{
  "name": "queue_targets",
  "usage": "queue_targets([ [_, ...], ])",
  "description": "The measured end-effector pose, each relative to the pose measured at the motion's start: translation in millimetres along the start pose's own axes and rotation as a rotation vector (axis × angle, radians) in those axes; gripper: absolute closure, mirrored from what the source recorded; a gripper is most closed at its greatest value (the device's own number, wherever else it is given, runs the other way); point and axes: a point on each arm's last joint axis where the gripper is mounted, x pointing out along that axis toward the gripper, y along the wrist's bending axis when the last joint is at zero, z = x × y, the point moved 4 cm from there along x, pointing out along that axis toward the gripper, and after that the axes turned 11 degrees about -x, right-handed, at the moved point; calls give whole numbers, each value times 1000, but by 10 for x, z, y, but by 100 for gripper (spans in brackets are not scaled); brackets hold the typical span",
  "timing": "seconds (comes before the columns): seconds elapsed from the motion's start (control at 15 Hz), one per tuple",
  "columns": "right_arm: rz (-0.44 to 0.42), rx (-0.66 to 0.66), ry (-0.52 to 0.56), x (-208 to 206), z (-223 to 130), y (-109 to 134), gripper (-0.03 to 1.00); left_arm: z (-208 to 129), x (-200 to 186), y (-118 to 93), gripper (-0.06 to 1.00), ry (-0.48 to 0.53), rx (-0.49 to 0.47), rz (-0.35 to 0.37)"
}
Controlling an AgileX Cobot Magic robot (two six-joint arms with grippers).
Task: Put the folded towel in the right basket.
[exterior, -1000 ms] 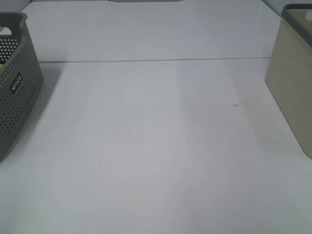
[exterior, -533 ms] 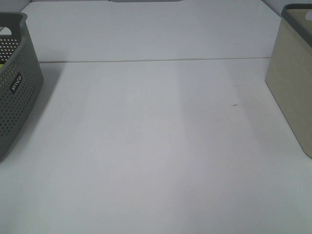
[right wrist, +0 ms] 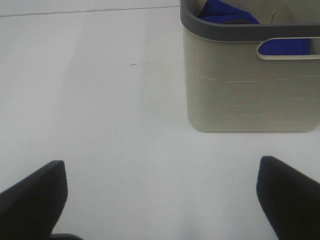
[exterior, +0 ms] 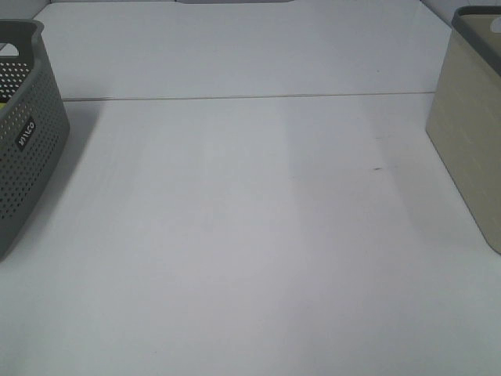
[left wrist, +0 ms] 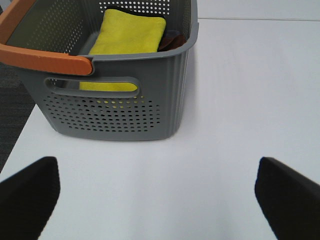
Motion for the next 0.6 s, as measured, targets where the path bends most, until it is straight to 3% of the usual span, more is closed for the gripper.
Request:
queue_targets([
  [0.6, 0, 0, 0, 0, 0, 0, -1, 0, 0, -1, -4, 0, 0, -1],
])
